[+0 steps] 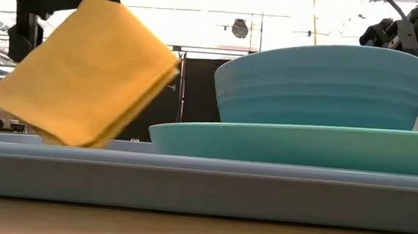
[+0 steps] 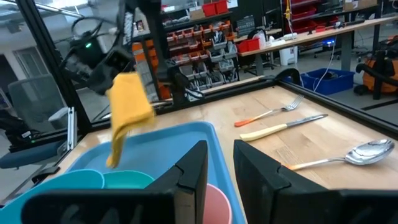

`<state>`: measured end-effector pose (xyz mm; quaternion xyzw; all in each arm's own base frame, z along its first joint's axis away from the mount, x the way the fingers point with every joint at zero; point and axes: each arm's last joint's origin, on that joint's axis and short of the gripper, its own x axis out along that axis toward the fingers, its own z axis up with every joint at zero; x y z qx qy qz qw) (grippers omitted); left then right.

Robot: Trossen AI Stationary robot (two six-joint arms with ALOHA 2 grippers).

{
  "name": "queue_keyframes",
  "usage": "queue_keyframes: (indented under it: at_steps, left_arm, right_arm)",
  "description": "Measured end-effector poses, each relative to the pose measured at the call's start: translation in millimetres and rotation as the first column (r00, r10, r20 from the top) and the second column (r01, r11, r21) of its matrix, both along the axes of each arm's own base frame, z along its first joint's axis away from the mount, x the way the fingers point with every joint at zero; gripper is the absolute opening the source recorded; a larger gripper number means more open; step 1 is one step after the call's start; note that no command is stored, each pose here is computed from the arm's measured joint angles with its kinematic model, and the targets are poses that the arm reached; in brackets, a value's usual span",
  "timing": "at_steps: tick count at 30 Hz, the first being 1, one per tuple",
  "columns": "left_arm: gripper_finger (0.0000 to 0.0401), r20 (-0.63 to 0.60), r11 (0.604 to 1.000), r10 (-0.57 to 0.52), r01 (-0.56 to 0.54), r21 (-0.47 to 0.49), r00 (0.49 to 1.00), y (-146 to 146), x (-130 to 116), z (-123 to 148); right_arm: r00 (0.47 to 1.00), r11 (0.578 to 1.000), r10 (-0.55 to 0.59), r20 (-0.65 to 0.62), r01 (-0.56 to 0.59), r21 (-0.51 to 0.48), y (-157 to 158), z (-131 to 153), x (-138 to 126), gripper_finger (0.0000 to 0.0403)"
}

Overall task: Set up tray
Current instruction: Put the yellow napkin on the blue serving tray to the left of the blue plate

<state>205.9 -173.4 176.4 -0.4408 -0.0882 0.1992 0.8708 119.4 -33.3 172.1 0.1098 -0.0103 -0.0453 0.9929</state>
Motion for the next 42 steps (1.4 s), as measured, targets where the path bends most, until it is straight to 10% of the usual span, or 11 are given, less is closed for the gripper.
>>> queue_keyframes:
  at_steps: [9, 17, 42]
  left_arm:
    - [0.0003, 0.092, 0.974, 0.016, 0.005, -0.225, 0.996, -50.4, 23.6, -21.1]
    - [0.0003, 0.112, 0.973, 0.149, -0.125, -0.193, 0.983, -81.3, -1.4, -27.5]
    - [0.0003, -0.153, 0.980, 0.051, -0.079, -0.184, 0.987, -47.2, 8.9, -88.6]
  right_arm:
    - [1.000, 1.000, 0.004, 0.007, -0.004, -0.002, 0.1, 0.7, 0.0, 0.0068]
    - [1.000, 1.000, 0.007, 0.006, -0.007, -0.002, 0.2, 0.6, 0.1, 0.0068]
    - [0.999, 0.999, 0.035, 0.005, -0.035, -0.006, 1.0, 0.6, 0.1, 0.0068]
